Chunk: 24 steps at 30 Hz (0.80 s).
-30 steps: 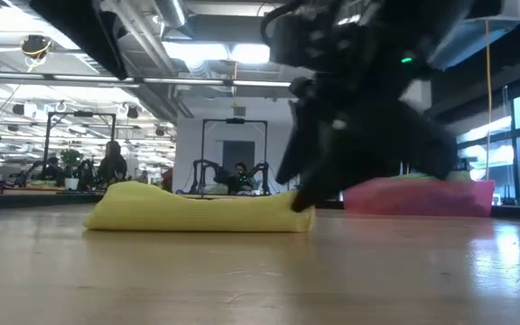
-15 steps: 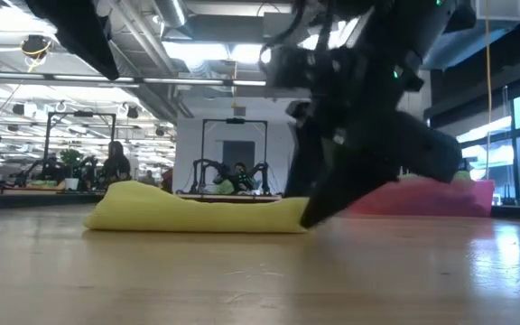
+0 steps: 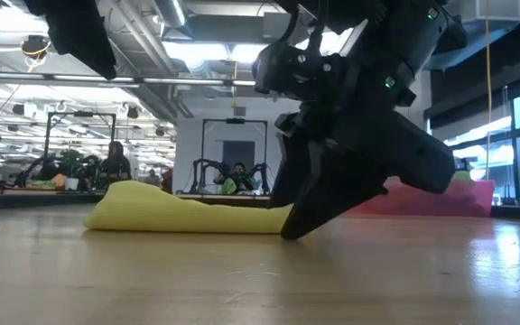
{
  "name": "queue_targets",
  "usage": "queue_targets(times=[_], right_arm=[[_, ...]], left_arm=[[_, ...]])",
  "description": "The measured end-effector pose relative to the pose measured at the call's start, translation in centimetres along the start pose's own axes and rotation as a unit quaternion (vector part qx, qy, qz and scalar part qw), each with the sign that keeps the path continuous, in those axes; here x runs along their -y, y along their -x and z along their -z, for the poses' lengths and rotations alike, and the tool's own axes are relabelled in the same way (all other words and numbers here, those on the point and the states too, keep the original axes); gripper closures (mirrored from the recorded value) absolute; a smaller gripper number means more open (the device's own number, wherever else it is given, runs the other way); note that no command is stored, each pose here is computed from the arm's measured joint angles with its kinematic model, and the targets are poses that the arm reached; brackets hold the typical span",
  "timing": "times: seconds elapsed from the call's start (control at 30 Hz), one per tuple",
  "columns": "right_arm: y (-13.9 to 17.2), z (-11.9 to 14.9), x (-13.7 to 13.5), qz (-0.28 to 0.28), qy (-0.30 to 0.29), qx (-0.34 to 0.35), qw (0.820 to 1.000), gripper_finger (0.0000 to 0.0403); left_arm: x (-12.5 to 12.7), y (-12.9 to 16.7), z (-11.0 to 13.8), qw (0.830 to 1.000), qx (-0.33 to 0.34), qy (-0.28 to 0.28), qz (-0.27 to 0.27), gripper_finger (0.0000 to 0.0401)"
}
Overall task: Fold microfiber towels
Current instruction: Put the yellow towel into the red bin
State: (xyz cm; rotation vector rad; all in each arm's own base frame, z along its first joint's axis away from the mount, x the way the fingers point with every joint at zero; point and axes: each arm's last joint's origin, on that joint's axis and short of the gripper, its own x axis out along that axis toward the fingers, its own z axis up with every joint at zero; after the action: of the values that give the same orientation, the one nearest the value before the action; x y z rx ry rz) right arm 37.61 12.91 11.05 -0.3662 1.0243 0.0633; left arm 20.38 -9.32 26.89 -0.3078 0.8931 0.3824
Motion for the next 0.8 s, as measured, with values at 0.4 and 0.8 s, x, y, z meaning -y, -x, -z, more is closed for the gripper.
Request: queue_targets(times=[0.4, 0.8], right_arm=[[-1.0, 0.1, 0.9, -0.026, -0.064, 0.002, 0.998, 0.0362], [4.6, -0.4, 3.8, -0.042, -0.163, -0.022, 0.985, 0.0394]], left_arm=[[0.4, 0.3, 0.4, 1.0, -0.002, 0.01, 0.008, 0.0264], [0.4, 0.3, 0.4, 1.0, 0.003, 0.025, 0.005, 0.0264]])
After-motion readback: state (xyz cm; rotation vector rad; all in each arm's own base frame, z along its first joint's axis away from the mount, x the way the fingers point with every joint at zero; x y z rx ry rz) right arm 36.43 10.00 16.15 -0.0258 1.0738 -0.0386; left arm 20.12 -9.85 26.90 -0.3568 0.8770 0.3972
